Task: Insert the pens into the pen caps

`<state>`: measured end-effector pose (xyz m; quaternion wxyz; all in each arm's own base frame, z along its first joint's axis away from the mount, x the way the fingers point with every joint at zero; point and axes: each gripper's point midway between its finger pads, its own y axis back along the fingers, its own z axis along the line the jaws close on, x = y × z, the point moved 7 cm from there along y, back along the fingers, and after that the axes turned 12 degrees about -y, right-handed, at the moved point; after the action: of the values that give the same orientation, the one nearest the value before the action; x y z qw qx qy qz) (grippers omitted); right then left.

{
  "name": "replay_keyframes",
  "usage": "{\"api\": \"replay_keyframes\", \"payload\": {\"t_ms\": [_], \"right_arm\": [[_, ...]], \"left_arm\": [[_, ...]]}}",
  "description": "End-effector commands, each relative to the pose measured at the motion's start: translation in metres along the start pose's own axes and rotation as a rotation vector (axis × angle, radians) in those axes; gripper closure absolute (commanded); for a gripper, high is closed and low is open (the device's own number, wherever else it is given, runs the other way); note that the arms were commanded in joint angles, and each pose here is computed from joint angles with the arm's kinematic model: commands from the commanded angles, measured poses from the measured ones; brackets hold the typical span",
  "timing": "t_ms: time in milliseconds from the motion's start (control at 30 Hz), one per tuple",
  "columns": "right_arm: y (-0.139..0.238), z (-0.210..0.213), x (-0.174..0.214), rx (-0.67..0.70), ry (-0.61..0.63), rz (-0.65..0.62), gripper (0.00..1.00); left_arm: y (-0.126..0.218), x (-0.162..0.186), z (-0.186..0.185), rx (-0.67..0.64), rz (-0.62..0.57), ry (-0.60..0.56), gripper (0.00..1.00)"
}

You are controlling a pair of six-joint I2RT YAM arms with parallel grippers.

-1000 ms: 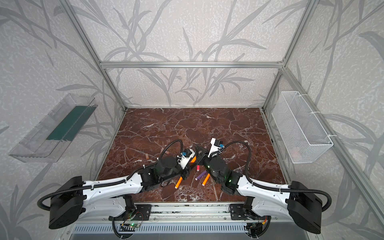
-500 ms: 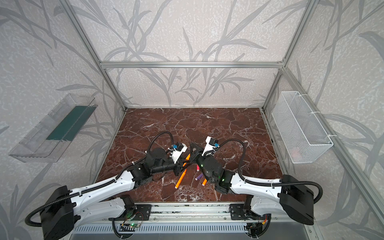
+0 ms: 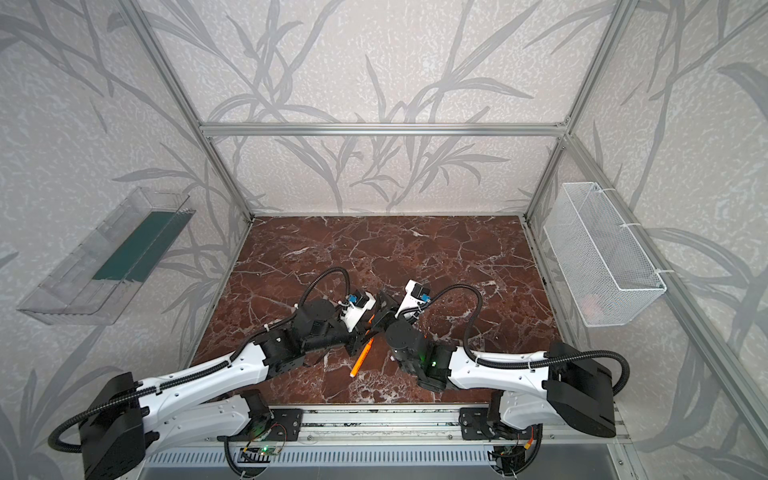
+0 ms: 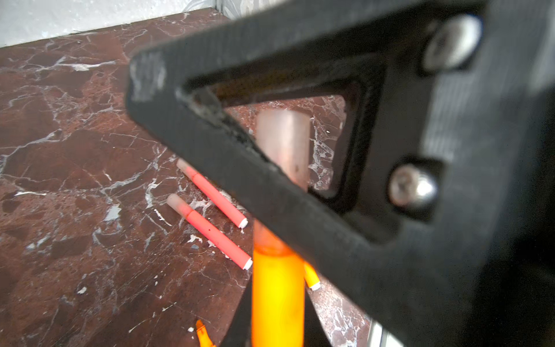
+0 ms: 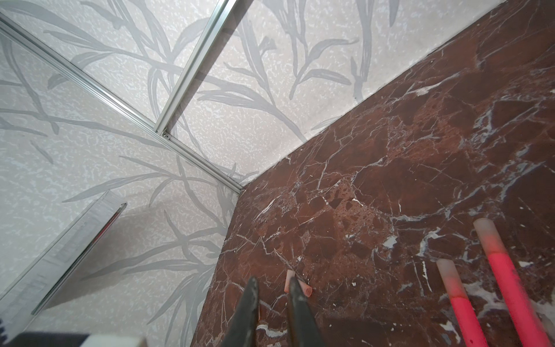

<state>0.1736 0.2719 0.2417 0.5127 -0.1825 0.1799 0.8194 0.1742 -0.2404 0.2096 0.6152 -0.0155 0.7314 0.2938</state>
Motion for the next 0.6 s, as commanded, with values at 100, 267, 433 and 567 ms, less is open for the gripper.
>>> {"api": "replay_keyframes", "payload": {"t_ms": [100,267,433,567], "right_arm": [[0.042,-0.003,0.034,-0.082,0.206,0.283,1.0],[0.048,0.001,0.021,-0.08,0.245,0.256,1.0],[0.053,-0.001,0.009,-0.078,0.259,0.213,0.94],[0.055,-0.004,0.001,-0.077,0.264,0.183,0.81]], "left_arm": [[0.021,-0.061,0.014,-0.101,-0.321,0.041,1.0],[0.019,-0.045,-0.019,-0.05,-0.322,0.024,1.0],[0.02,-0.035,-0.03,0.001,-0.341,0.072,1.0],[0.02,-0.031,-0.034,0.013,-0.343,0.084,1.0]]}}
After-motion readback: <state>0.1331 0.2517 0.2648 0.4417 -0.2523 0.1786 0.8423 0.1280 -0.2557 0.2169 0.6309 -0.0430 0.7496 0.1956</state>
